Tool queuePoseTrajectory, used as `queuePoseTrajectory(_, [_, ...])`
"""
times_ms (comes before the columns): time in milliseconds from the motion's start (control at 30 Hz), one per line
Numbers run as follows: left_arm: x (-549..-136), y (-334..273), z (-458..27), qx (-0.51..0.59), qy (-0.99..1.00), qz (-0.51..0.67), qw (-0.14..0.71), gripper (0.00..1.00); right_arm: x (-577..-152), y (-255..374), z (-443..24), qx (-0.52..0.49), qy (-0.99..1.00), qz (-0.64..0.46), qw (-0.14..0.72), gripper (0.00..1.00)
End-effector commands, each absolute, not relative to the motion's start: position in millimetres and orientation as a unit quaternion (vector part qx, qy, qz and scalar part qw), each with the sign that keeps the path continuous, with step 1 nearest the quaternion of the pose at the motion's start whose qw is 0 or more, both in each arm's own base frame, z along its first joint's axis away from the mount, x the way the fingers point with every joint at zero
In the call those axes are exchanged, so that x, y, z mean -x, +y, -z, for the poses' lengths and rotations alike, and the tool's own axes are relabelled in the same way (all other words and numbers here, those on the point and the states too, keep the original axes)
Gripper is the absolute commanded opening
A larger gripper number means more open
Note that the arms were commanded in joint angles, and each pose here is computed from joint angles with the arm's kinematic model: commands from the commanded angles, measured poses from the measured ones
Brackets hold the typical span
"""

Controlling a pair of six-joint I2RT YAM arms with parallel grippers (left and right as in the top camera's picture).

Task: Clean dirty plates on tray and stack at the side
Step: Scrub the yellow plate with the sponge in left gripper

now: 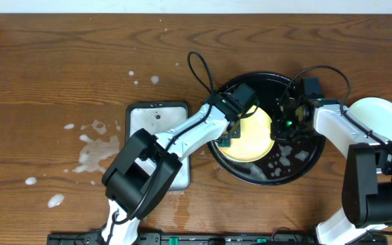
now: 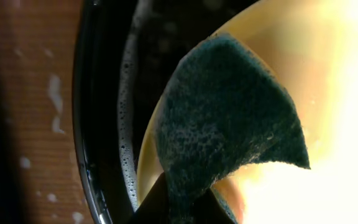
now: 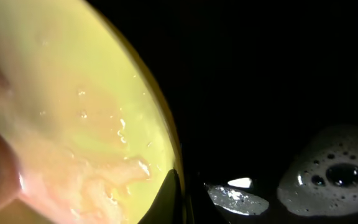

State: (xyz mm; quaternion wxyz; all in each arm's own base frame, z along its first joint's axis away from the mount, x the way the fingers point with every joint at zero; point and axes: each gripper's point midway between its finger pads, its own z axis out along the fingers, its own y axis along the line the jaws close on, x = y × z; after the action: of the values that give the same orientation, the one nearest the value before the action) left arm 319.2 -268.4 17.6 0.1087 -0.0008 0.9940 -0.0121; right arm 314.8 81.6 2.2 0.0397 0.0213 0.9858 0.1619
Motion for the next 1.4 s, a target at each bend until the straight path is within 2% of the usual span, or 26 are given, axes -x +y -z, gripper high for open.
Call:
queuePoseTrajectory(0, [-330, -248, 0, 0.001, 0.993, -0.028, 0.116, 0.08, -308, 70, 10, -0.03, 0.991, -0.129, 0.026, 0.01])
queuePoseTrajectory(100, [-315, -312, 8, -0.014, 0.99, 0.133, 0.048, 0.08, -308, 70, 10, -0.03, 0.991, -0.129, 0.026, 0.01])
queuePoseTrajectory(200, [-301, -354, 12, -0.031, 0.973, 0.227, 0.004, 0.08, -307, 70, 10, -0.03, 0.991, -0.129, 0.025, 0.01])
queuePoseTrajectory(367, [-275, -386, 19, -0.054, 0.959, 0.276, -0.038, 0.08, -305, 69, 10, -0.03, 0.991, -0.128, 0.021, 0.01])
queuePoseTrajectory(600, [-249, -400, 16, -0.092, 0.951, 0.288, -0.061, 0.08, -305, 69, 10, -0.03, 0.991, -0.128, 0.02, 0.01])
queuePoseTrajectory(700, [-248, -387, 23, -0.087, 0.96, 0.258, -0.066, 0.08, -305, 69, 10, -0.03, 0.991, -0.128, 0.02, 0.01])
queuePoseTrajectory(900, [-285, -299, 42, -0.011, 0.997, 0.079, -0.014, 0.08, -304, 69, 10, -0.03, 0.991, -0.128, 0.019, 0.01])
queuePoseTrajectory(1033, [-317, -238, 33, 0.018, 0.998, -0.05, 0.042, 0.08, -304, 69, 10, -0.03, 0.991, -0.128, 0.019, 0.01])
queuePoseTrajectory(1167, [-341, -205, 14, 0.018, 0.984, -0.144, 0.102, 0.07, -304, 69, 10, -0.031, 0.991, -0.128, 0.018, 0.01])
queuePoseTrajectory(1267, [-349, -203, 3, 0.013, 0.979, -0.164, 0.123, 0.08, -304, 69, 10, -0.03, 0.991, -0.128, 0.018, 0.01])
queuePoseTrajectory(1367, [-351, -219, 2, 0.013, 0.983, -0.132, 0.123, 0.08, -304, 69, 10, -0.03, 0.991, -0.128, 0.018, 0.01])
